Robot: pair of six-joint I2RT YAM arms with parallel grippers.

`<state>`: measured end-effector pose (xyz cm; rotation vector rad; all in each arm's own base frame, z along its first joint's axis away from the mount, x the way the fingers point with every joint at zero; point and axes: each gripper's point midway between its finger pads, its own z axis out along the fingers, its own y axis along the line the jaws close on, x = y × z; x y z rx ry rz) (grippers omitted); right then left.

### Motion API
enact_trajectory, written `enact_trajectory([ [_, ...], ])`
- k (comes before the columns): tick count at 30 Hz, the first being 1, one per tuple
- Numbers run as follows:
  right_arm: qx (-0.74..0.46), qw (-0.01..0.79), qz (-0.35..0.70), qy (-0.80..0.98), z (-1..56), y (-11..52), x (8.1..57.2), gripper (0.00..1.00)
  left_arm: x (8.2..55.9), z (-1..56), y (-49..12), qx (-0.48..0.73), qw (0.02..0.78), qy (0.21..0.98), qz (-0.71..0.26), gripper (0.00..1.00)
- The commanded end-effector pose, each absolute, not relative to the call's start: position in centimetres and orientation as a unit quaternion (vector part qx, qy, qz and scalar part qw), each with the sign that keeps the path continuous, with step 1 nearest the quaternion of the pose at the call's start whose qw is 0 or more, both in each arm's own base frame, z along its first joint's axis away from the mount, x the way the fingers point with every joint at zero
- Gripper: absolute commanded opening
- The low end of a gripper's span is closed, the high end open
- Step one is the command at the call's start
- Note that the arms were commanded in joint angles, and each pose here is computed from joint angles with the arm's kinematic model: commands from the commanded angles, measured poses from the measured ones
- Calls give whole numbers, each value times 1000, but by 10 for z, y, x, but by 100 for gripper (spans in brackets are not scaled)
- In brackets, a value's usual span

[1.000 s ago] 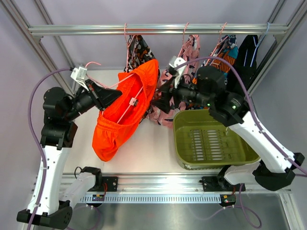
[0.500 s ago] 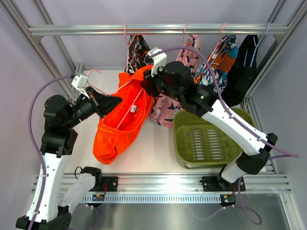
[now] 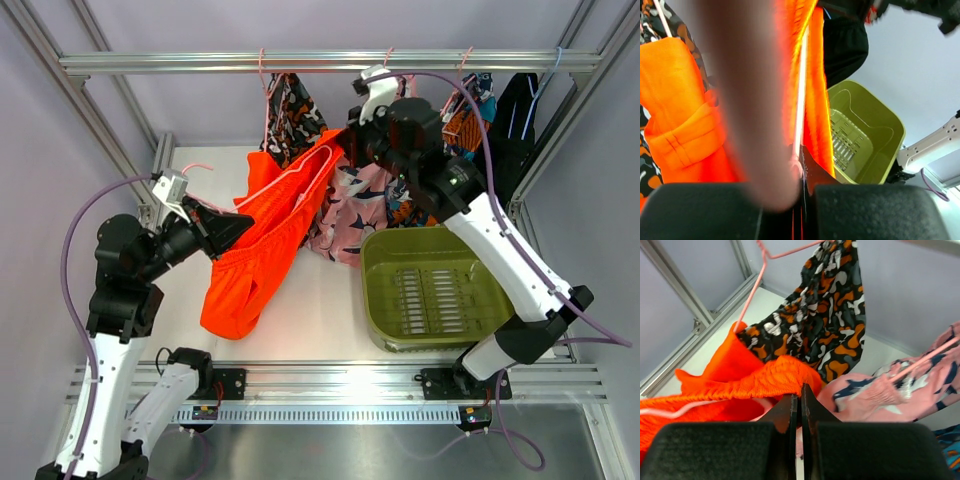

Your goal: Remove the shorts from the hanger

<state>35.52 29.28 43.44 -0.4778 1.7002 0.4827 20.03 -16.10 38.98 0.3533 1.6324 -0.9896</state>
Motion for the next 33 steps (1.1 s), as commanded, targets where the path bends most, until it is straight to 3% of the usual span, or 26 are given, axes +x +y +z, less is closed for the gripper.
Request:
enact_trajectory([
  [1,-192,667,204,691,486,256,380,0,185,395,-161,178,588,667,-420,0],
  [6,-282,627,263,677,475,260,376,0,182,392,-161,184,594,662,-419,0],
  [12,-416,522,401,627,443,301,314,0,181,409,-161,181,612,640,-428,0],
  [15,-440,453,483,607,424,316,280,0,186,428,-163,159,634,602,-458,0],
  [19,-446,431,516,591,411,331,252,0,198,452,-162,125,671,541,-492,0],
  [27,-428,415,520,612,383,340,241,0,222,468,-140,21,713,482,-509,0],
  [33,-387,461,421,678,356,333,275,0,234,491,-116,-20,759,472,-447,0],
])
